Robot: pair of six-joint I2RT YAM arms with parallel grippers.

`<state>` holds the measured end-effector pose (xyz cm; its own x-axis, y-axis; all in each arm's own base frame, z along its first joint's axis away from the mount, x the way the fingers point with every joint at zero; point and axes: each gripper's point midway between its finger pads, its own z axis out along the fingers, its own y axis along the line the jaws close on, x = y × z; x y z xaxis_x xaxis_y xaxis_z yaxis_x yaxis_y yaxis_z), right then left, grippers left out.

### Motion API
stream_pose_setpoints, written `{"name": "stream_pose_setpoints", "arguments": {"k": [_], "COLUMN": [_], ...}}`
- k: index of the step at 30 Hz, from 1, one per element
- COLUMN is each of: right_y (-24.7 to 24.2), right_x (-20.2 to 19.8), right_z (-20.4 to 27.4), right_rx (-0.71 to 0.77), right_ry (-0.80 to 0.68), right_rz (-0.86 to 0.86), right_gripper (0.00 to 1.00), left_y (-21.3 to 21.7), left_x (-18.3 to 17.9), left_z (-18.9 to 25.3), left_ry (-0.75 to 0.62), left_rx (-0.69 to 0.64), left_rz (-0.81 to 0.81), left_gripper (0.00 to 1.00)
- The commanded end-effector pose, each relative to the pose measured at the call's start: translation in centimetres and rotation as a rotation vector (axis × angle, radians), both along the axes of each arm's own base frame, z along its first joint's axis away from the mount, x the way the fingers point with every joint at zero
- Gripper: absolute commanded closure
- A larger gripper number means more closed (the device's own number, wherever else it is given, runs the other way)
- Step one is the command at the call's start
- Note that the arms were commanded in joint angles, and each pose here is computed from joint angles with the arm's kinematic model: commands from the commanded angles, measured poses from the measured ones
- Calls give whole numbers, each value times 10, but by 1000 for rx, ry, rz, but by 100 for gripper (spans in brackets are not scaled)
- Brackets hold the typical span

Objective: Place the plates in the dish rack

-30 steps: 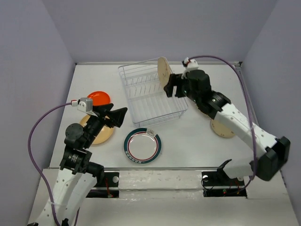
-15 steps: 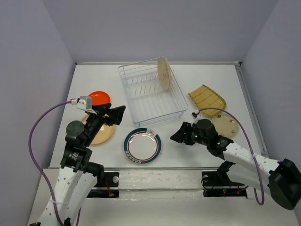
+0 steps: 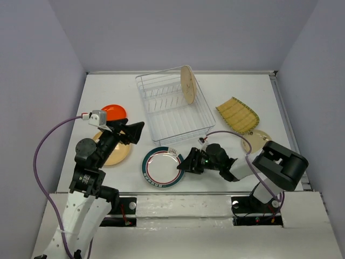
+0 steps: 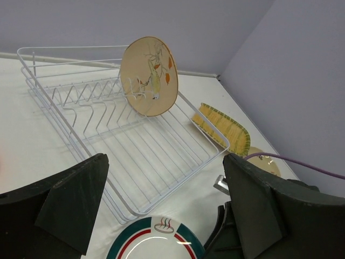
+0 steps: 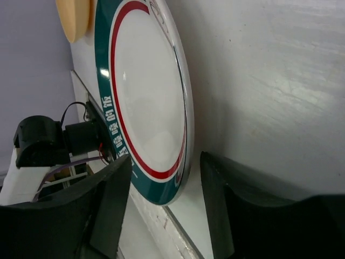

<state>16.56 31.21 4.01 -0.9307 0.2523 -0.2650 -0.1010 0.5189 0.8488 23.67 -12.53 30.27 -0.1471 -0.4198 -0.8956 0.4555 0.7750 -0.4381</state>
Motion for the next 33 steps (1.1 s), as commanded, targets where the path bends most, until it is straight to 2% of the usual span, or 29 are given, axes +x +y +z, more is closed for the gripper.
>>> {"name": "stream_pose_setpoints", "arguments": {"k": [1,3,5,6,8,9,11,13,14,16,20,22,23,24,25,29,32,33], "right_y": [21,22,19,18,8,5,-8,-10,-24,-34,-64,-70,-82,-86,-101,-112,-104,-91], "right_x": [9,8,9,5,3,2,-11,-5,-16,-14,-13,4,23,37,59,123,168,185], "right_z": [10,6,4,3,-3,10,3,47,40,87,142,187,188,219,230,276,312,302], "right_rx": [89,84,68,61,18,28,-71,-63,-155,-125,-207,-202,-301,-313,-395,-645,-835,-912], "right_ry": [-32,-23,-21,-18,-14,-39,-29,-163,-132,-242,-367,-453,-497,-551,-590,-697,-803,-813], "right_rz": [-21,-25,-42,-38,-58,-55,-19,4,24,14,-15,-100,-174,-237,-359,-598,-714,-709], "right_gripper": [50,63,71,81,89,93,93,93,93,93,93,93,93,93,93,93,93,93], "left_y": [-2,-2,-1,-1,-1,-1,0,2,3,7,23,29,32,33,34,34,30,29], "left_x": [-5,-5,-6,-6,-6,-6,-5,-4,-4,-3,1,2,4,4,5,6,3,3], "left_z": [29,30,30,30,30,31,30,30,31,30,32,31,31,29,28,27,27,28], "left_ry": [-87,-91,-93,-93,-93,-94,-91,-88,-86,-80,-72,-61,-56,-50,-47,-43,-42,-47], "left_rx": [0,0,0,0,0,-1,-4,-3,-5,-5,-14,-17,-17,-16,-15,-16,-26,-29], "left_rz": [-23,-23,-20,-21,-18,-18,-12,1,9,29,121,153,173,179,185,188,166,159], "left_gripper": [1,1,1,1,1,1,1,1,1,1,1,1,1,1,1,1,1,1]}}
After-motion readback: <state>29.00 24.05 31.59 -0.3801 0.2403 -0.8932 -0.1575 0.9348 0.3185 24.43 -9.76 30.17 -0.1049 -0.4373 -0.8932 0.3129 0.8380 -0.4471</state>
